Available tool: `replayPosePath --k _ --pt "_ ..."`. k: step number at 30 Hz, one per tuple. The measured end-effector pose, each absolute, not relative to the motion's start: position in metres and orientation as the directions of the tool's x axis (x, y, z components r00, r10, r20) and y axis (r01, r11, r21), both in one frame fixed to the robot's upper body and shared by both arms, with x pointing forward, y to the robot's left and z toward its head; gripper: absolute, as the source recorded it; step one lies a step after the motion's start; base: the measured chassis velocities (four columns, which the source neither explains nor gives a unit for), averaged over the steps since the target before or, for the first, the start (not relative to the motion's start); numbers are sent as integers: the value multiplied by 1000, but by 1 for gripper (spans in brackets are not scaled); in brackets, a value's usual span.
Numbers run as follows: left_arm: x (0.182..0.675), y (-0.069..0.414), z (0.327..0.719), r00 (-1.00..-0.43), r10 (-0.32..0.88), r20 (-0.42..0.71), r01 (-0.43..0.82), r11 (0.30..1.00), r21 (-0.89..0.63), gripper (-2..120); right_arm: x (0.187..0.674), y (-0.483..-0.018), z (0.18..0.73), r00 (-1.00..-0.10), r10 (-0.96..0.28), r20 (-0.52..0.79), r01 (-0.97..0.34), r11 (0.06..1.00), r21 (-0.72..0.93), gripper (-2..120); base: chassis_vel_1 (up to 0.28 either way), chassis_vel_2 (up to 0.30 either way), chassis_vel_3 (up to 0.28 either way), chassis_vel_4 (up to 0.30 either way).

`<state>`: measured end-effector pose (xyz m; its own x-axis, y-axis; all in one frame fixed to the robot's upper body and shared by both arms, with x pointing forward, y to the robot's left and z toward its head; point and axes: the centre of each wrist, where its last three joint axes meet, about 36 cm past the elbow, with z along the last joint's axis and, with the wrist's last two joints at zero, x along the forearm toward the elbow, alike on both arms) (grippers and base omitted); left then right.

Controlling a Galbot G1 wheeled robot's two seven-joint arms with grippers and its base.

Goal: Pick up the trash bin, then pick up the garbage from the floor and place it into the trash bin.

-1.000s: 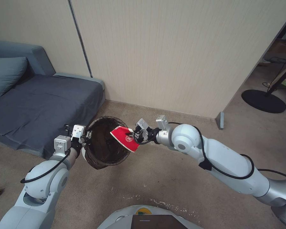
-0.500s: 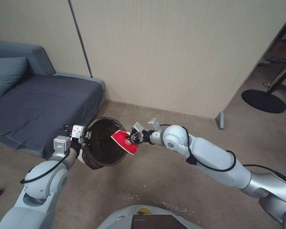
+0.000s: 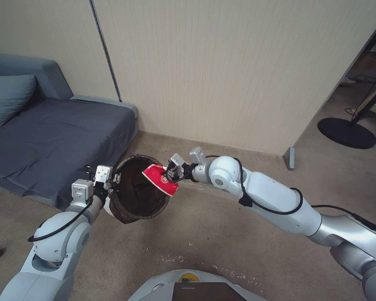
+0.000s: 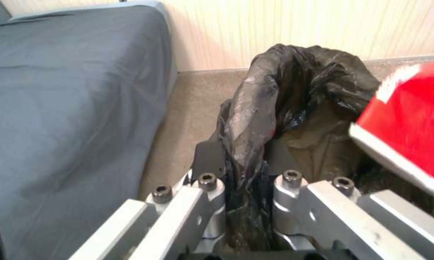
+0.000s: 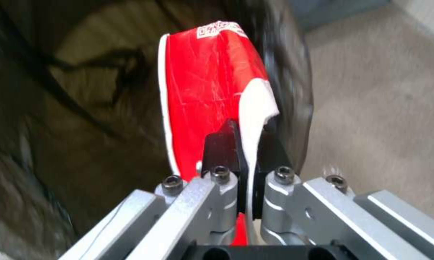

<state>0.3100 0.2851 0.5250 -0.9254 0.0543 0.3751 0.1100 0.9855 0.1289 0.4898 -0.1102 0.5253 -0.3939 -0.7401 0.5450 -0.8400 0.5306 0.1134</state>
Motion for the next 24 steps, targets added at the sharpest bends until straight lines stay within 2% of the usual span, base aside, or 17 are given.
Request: replayPosePath --k 9,18,24 --pt "311 285 523 -924 56 378 112 986 127 7 499 -92 551 -391 -753 530 -859 504 83 0 0 0 0 0" --pt "311 287 525 -925 51 377 108 985 132 7 495 -60 532 -341 -765 547 -868 480 130 0 0 0 0 0" --pt "312 287 524 -924 54 377 111 985 130 7 495 -55 521 -334 -760 558 -864 483 140 0 0 0 0 0"
